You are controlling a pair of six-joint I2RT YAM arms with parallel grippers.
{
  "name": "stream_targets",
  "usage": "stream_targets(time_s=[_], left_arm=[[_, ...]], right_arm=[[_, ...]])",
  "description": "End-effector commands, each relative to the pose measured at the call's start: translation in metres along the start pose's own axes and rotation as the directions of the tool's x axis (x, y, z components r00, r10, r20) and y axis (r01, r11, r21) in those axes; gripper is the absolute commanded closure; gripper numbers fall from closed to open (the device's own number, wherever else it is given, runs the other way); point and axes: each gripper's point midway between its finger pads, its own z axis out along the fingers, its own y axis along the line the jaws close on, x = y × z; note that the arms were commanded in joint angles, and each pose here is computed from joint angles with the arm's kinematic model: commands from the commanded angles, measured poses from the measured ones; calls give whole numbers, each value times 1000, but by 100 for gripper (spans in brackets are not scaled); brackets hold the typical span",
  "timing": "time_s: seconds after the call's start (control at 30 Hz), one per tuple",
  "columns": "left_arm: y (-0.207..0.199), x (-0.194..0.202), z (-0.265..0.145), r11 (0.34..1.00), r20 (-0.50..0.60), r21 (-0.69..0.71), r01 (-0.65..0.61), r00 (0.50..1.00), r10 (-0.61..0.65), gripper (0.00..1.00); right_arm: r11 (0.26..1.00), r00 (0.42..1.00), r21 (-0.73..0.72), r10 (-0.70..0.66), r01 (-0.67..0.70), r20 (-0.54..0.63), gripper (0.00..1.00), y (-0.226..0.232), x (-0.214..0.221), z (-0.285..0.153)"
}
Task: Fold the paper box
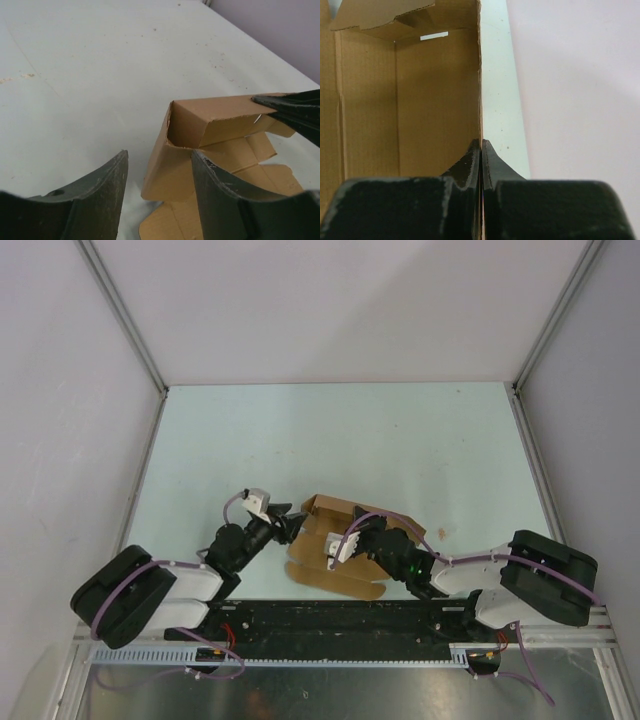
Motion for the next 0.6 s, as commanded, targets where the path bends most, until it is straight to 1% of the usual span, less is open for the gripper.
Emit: stream_targets(time_s=[0.0,0.23,0.27,0.3,0.57], left_arm=[[-3,26,-25,999,-51,45,20,999,-18,42],[-18,34,-23,991,-85,135,18,996,-7,49],[-21,39,-23,988,-103,152,24,995,-8,50],[-23,36,-23,986,-93,166,22,996,-7,50],[-31,41,-26,977,-104,211,39,994,-17,51]], right_arm=[[998,998,43,45,-47,42,100,-18,-14,4],[998,998,31,54,-56,43,100,-14,-13,5],[998,998,29,53,-54,41,100,-14,-13,4],[998,998,22,50,-51,39,100,-12,-12,4],[998,997,19,57,-58,45,100,-12,-14,4]])
